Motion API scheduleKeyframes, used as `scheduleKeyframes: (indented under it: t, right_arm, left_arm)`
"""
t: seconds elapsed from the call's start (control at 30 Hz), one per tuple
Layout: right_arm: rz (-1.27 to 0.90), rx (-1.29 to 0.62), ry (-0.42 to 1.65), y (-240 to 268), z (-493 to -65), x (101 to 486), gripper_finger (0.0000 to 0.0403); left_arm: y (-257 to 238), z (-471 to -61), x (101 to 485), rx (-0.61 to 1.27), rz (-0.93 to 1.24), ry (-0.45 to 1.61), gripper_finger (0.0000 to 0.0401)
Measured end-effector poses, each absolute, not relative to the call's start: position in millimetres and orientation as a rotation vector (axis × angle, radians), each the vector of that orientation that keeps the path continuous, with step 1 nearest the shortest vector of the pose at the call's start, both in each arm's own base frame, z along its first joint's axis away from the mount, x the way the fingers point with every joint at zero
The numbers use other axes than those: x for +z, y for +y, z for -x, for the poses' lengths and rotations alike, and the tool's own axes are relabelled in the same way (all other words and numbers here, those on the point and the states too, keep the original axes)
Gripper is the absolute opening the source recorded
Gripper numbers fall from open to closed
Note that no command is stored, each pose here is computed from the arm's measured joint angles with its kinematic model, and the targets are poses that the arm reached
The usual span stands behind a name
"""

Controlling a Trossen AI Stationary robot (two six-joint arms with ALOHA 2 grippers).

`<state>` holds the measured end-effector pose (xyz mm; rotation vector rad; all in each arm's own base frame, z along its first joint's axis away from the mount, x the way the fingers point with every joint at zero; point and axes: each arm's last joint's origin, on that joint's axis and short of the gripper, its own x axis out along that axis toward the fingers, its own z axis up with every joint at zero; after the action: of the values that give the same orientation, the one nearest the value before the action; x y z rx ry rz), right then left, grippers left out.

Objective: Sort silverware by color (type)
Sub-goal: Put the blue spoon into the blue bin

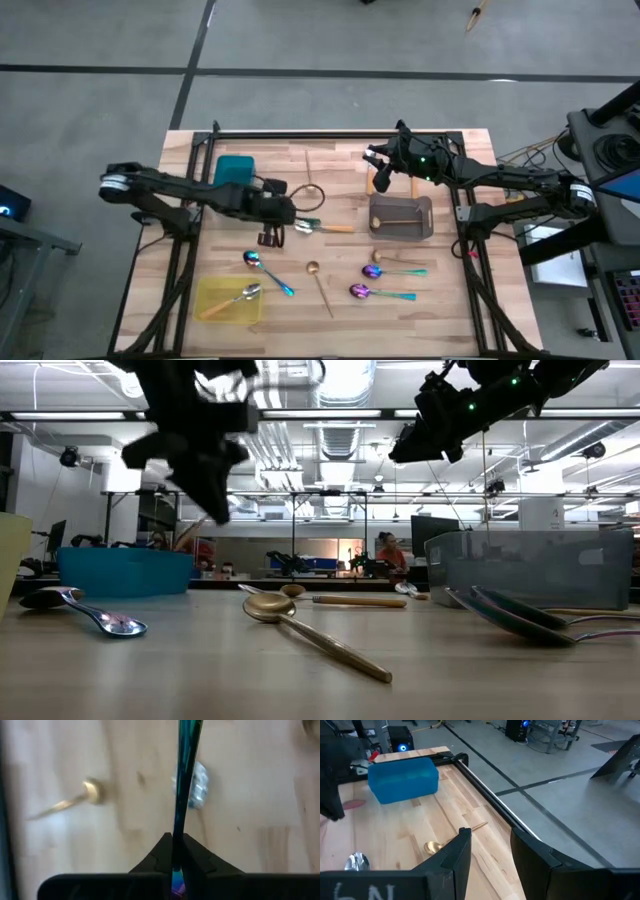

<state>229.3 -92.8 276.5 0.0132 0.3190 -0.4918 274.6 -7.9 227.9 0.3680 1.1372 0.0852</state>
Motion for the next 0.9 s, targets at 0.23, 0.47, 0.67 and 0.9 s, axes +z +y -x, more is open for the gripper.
scheduleKeyframes:
  t: [0.23, 0.47, 0.67, 0.9]
  right_arm:
    - [-0.029, -0.382, 0.265, -93.3, -240.1, 274.8, 0.0128]
    - [-0.033, -0.014, 0.138, -92.5, -268.9, 264.0, 0.0128]
    - [-0.134, 0.170, 0.051, -95.5, -290.5, 248.4, 0.0134]
    - [-0.328, 0.238, 0.104, -100.5, -307.9, 221.2, 0.0185]
  left_arm:
    - [-6.7, -267.5, 276.0, 0.124, -0.417, 0.790, 0.0001]
    - [-11.3, -276.5, 310.1, -0.029, -0.471, 0.423, 0.0001]
    - [-11.3, -283.2, 305.6, -0.126, -0.499, 0.288, 0.0001]
    - [-4.5, -276.6, 290.8, -0.187, -0.500, 0.137, 0.0000]
